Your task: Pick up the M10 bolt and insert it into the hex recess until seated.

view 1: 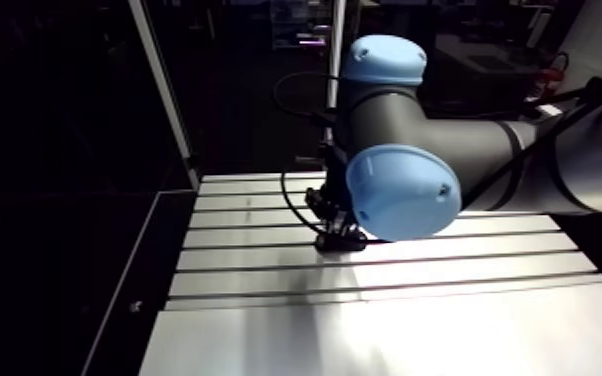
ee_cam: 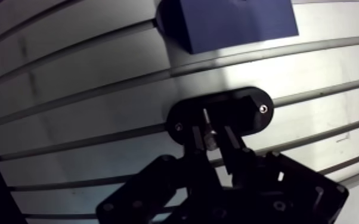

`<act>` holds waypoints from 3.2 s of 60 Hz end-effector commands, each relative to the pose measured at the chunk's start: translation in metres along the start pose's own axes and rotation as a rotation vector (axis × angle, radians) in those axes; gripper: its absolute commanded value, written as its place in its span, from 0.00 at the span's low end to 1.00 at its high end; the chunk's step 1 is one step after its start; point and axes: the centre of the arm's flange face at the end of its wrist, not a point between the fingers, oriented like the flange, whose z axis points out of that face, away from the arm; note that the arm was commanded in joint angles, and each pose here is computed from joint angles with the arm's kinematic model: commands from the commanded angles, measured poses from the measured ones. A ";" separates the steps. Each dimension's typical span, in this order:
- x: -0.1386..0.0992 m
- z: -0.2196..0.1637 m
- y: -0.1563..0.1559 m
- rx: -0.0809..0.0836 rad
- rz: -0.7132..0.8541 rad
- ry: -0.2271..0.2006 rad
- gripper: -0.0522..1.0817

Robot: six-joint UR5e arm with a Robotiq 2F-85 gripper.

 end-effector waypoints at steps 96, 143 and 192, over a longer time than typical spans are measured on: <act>0.009 -0.151 -0.007 -0.002 -0.394 0.003 0.81; 0.105 -0.143 0.015 -0.053 -0.678 -0.247 0.80; 0.140 -0.110 -0.025 -0.087 -0.752 -0.299 0.89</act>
